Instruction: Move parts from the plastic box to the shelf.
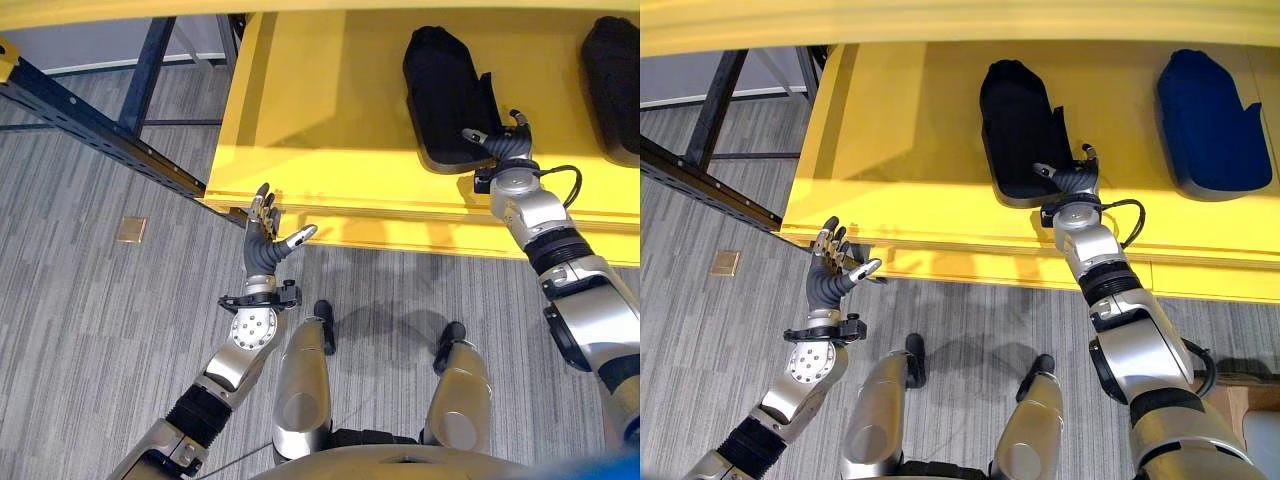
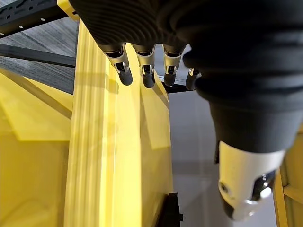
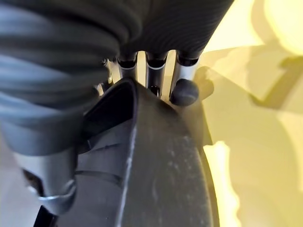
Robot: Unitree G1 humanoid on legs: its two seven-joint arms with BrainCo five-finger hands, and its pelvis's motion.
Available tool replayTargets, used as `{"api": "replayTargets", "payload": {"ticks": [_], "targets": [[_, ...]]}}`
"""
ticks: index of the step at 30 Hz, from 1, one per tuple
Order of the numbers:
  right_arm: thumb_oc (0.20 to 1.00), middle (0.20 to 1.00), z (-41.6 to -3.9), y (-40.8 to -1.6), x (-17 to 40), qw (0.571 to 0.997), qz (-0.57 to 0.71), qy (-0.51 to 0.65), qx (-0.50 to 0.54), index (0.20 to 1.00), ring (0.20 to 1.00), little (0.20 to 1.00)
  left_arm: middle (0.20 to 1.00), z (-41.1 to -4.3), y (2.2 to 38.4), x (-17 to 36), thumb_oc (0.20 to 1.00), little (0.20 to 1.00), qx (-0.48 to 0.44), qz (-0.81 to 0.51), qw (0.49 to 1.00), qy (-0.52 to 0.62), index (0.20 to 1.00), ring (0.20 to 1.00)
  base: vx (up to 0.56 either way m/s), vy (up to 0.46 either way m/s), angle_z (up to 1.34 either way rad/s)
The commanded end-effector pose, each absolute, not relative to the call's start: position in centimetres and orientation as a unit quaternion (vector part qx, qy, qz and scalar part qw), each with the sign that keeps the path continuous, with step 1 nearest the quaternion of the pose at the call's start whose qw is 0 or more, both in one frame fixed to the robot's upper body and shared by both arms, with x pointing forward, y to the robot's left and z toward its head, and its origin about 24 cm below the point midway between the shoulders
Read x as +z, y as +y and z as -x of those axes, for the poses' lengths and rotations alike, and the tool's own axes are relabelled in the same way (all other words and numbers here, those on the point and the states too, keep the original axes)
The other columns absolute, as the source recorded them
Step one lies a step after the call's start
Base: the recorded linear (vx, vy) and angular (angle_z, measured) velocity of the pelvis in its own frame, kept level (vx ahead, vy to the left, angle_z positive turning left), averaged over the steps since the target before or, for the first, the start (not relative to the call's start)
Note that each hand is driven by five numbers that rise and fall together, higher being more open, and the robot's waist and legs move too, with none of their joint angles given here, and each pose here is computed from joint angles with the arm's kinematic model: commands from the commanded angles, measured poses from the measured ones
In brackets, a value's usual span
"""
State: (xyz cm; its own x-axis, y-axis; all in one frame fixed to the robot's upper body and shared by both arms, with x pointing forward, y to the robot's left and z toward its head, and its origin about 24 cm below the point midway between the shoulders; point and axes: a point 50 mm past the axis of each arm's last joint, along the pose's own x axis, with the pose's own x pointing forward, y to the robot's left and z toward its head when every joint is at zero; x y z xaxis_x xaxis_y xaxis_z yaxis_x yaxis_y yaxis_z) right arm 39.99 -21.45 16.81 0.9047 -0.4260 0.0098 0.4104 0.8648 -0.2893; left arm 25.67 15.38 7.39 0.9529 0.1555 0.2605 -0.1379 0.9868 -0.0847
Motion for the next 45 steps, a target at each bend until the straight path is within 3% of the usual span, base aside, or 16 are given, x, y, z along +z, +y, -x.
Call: {"api": "replayTargets", "payload": {"ticks": [1,45], "targets": [[1.000,1.000,-39.2,-21.6,12.7,0.967,0.109,0.102,-0.208,1.000,1.000,1.000,1.000,-25.2,14.5,8.4,1.000,1.000,0.066,0.055,0.983,-0.164,1.000,1.000,0.00,0.000,0.00],[1.000,1.000,-36.9,-14.2,7.5,0.988,0.027,0.151,-0.032,1.000,1.000,1.000,1.000,-25.3,14.5,8.6,1.000,1.000,0.094,0.069,0.978,-0.173,1.000,1.000,0.00,0.000,0.00]]}}
